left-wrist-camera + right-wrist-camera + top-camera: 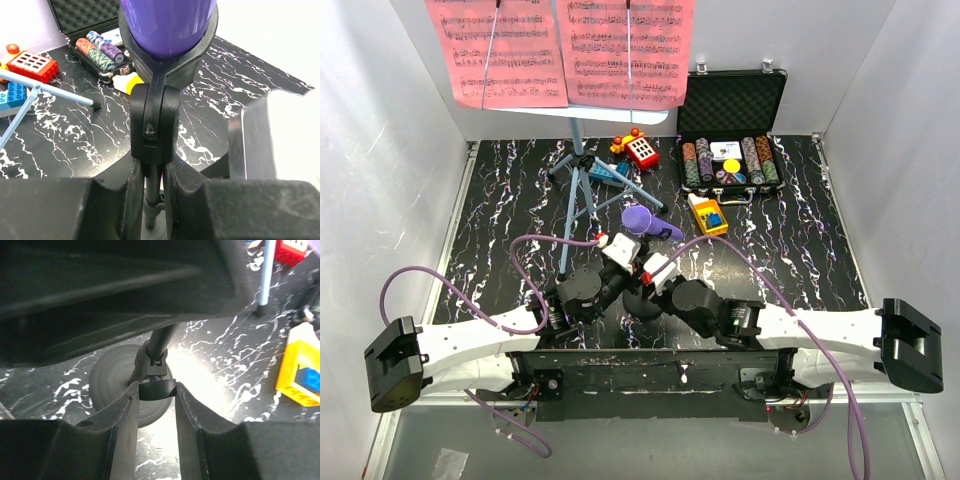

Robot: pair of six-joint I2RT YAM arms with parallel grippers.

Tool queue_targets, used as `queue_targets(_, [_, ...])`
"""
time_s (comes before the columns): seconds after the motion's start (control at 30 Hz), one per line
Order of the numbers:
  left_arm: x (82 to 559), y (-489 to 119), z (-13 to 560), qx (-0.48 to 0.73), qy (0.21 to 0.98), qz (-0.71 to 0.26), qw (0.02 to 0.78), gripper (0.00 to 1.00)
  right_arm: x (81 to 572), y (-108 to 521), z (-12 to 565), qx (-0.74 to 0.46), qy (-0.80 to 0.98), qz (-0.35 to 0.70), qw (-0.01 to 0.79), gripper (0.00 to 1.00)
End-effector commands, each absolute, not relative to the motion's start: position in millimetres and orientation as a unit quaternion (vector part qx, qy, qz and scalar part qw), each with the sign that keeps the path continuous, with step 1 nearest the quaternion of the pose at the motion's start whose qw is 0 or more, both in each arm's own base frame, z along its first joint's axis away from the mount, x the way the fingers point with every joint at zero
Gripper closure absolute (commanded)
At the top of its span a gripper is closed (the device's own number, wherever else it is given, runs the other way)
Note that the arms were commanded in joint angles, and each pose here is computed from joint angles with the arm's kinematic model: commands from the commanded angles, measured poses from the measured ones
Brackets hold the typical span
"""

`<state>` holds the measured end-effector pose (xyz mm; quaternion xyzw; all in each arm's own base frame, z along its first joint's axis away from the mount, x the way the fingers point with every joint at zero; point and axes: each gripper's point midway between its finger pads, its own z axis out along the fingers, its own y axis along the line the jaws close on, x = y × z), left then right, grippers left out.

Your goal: Pack up the instrument practice props

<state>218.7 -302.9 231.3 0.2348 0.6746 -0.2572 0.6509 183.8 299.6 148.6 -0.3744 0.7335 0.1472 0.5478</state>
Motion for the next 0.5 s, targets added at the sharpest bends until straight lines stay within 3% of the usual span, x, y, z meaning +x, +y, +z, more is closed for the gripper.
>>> queue_targets(0.0, [208.4, -294.1, 173.3, 0.274, 0.725, -0.22, 0.593, 1.0, 217.7, 263.8, 173.3, -0.377, 0.698, -0.044, 0.607, 0.99])
queue_targets(0.13, [206.5, -293.7, 169.1, 0.275, 0.728, -0.221, 0.589, 1.0, 215.6, 263.9, 178.7, -0.396, 0.684, -0.061, 0.609, 0.99])
queue_targets(0.3, [206.7, -292.9, 169.4, 0.274, 0.726, -0.22, 0.591, 1.0, 202.3, 270.8, 184.4, -0.398, 0.697, 0.004, 0.597, 0.96])
queue_targets(0.37, [206.6, -293.5, 169.1, 0.276, 0.726, -0.219, 0.591, 1.0, 196.4, 272.4, 185.2, -0.399, 0.704, 0.031, 0.587, 0.6])
queue_targets(0.4, [206.8, -293.7, 169.8, 0.276, 0.725, -0.219, 0.592, 1.0, 193.1, 272.5, 185.3, -0.399, 0.707, 0.043, 0.582, 0.49])
queue_targets(0.47, [207.5, -294.9, 171.4, 0.277, 0.724, -0.219, 0.592, 1.0, 187.8, 272.3, 189.6, -0.388, 0.714, 0.069, 0.578, 0.36])
